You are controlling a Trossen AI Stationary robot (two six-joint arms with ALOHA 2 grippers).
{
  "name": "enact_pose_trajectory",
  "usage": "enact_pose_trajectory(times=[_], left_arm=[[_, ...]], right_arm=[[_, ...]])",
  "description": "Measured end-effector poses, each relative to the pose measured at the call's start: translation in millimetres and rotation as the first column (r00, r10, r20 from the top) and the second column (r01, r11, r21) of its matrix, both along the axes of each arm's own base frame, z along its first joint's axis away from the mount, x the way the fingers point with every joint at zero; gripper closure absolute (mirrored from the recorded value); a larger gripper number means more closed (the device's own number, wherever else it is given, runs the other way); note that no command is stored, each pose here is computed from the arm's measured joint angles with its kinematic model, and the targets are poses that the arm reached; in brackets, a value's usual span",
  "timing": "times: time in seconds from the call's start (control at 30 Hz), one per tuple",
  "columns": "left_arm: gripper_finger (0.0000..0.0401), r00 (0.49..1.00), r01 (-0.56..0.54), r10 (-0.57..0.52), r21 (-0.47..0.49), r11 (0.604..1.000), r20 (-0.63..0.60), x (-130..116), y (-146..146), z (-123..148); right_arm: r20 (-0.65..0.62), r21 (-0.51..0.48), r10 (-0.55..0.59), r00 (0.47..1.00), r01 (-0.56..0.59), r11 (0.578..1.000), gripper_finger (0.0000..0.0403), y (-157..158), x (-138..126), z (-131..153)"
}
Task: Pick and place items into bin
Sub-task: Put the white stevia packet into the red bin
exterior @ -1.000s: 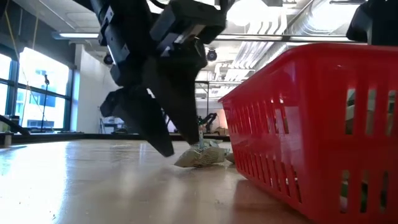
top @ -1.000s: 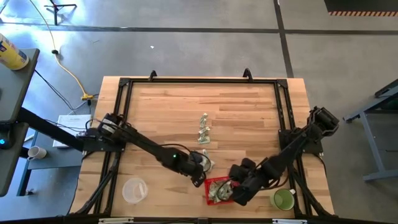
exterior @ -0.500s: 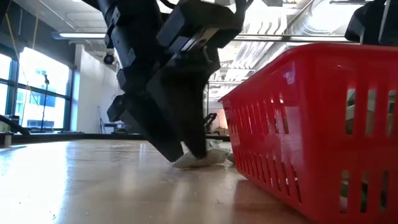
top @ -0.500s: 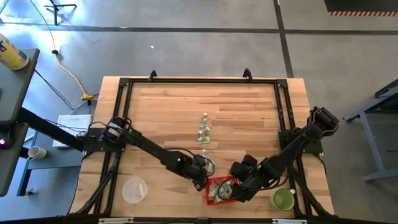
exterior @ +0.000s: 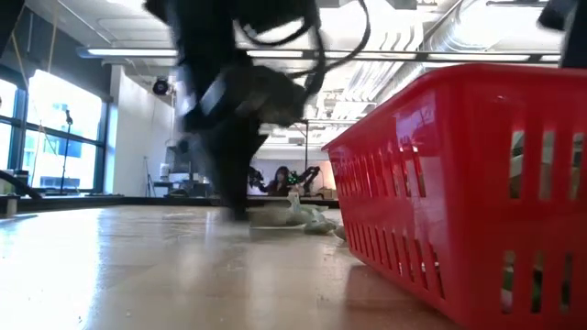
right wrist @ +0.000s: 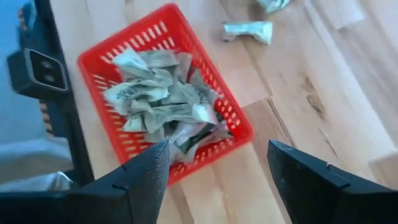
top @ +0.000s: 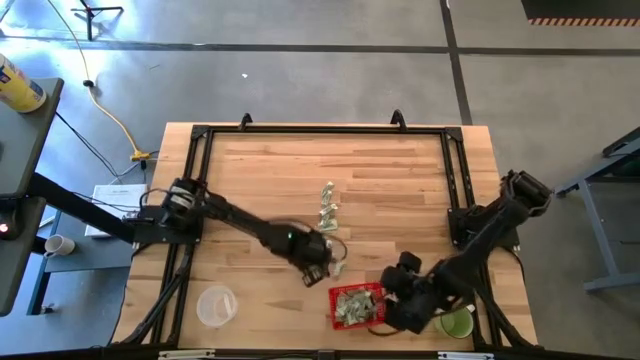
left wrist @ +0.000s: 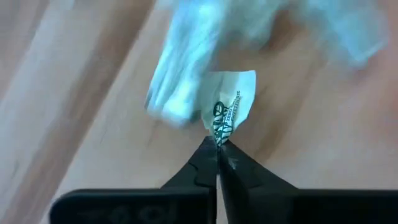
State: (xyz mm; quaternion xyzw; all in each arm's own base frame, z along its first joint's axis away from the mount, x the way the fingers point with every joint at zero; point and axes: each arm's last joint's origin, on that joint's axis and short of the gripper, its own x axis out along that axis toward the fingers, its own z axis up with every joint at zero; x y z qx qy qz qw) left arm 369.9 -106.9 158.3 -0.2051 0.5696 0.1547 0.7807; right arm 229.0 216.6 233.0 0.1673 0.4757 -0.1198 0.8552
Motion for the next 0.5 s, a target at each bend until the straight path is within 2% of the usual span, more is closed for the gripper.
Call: enact_pose_trajectory(times=[0.1,0.2,0.27,0.33,0.43,0.5], left_arm=[[0.036,0.975,0.058,-0.039,-0.082,0.995,0.218,11.8,5.1,39.9],[0.0376,0.9,0.182,-0.097,-0.166,0.969,0.425,27.3,-5.1,73.8],[0.0376,0.871,0.248,-0.129,-0.197,0.949,0.474,33.9,-16.4,85.6],[0.0376,0.821,0.295,-0.138,-0.204,0.933,0.553,44.9,-29.1,100.8],[0.0372,0.816,0.324,-0.16,-0.21,0.922,0.555,56.0,-45.8,99.7],[0.0368,0.841,0.335,-0.176,-0.238,0.912,0.512,62.8,-56.7,83.4]], right_arm=[[0.027,-0.019,-0.041,0.999,0.042,0.999,0.0149,-0.3,-15.6,9.9],[0.018,-0.039,-0.091,0.996,0.092,0.995,0.0155,-4.2,-30.9,16.9],[0.01,-0.044,-0.117,0.993,0.117,0.992,0.0159,-7.5,-36.6,20.1],[0.002,-0.046,-0.121,0.993,0.121,0.992,0.0161,-7.7,-40.5,21.2],[0.002,-0.046,-0.122,0.993,0.122,0.991,0.0165,-7.9,-40.7,21.4],[0.003,-0.048,-0.12,0.993,0.12,0.992,0.0167,-8.1,-40.1,21.3]])
